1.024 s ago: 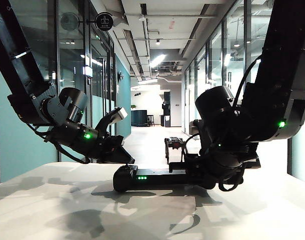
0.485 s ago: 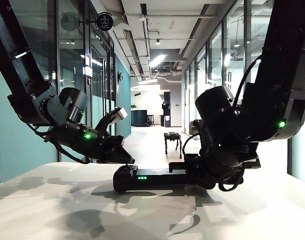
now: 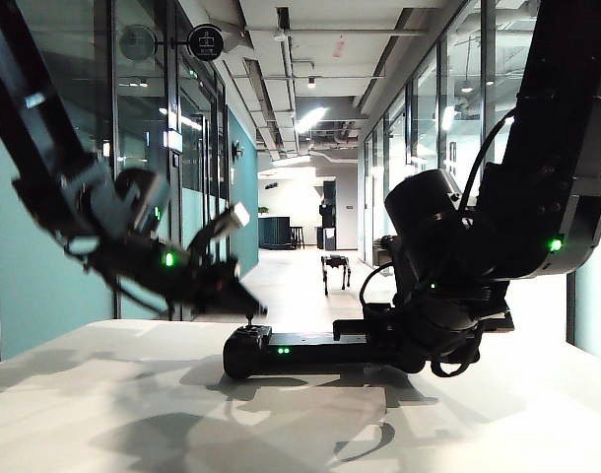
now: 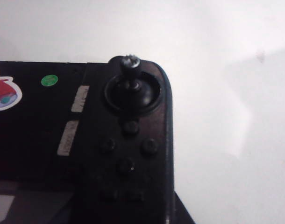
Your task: Push the left joystick on the remote control sitting on the white table forward to make the robot dog walk in a straight line until it approaches the door.
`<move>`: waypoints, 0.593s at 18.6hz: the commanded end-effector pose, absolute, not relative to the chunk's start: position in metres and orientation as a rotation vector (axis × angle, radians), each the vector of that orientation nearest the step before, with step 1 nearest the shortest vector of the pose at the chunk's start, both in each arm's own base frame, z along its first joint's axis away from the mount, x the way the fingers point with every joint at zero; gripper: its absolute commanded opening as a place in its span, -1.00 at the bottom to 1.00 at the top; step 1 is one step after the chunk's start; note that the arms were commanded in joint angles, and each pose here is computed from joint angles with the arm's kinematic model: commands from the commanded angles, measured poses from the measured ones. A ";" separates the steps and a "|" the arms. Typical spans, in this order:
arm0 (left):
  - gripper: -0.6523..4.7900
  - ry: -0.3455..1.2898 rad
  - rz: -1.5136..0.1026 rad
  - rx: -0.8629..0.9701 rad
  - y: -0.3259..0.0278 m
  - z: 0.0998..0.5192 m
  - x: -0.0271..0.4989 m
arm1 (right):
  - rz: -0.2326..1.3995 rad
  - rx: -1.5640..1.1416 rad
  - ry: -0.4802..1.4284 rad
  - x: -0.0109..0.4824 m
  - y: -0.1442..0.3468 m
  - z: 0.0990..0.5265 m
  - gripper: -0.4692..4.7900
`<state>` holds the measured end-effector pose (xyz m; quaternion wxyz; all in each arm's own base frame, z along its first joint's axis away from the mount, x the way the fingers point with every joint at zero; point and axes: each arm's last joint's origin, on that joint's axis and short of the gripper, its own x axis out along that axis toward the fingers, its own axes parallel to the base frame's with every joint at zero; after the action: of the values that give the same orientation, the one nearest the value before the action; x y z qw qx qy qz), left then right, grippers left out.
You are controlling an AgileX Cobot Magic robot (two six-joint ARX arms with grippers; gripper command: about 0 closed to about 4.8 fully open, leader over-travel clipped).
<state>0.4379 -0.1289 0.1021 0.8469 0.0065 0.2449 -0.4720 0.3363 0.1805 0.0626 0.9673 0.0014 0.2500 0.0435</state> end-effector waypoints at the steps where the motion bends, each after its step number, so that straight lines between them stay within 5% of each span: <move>1: -0.78 0.501 -1.010 0.015 -0.128 0.136 0.433 | 0.091 0.017 0.466 0.338 0.182 0.069 -0.28; 11: -0.78 0.545 -0.929 0.033 -0.118 0.227 0.399 | 0.092 0.014 0.466 0.338 0.182 0.069 -0.28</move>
<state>0.4023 -0.1192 0.2190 0.8545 0.0123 0.2556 -0.4520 0.3363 0.1805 0.0626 0.9673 0.0007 0.2500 0.0437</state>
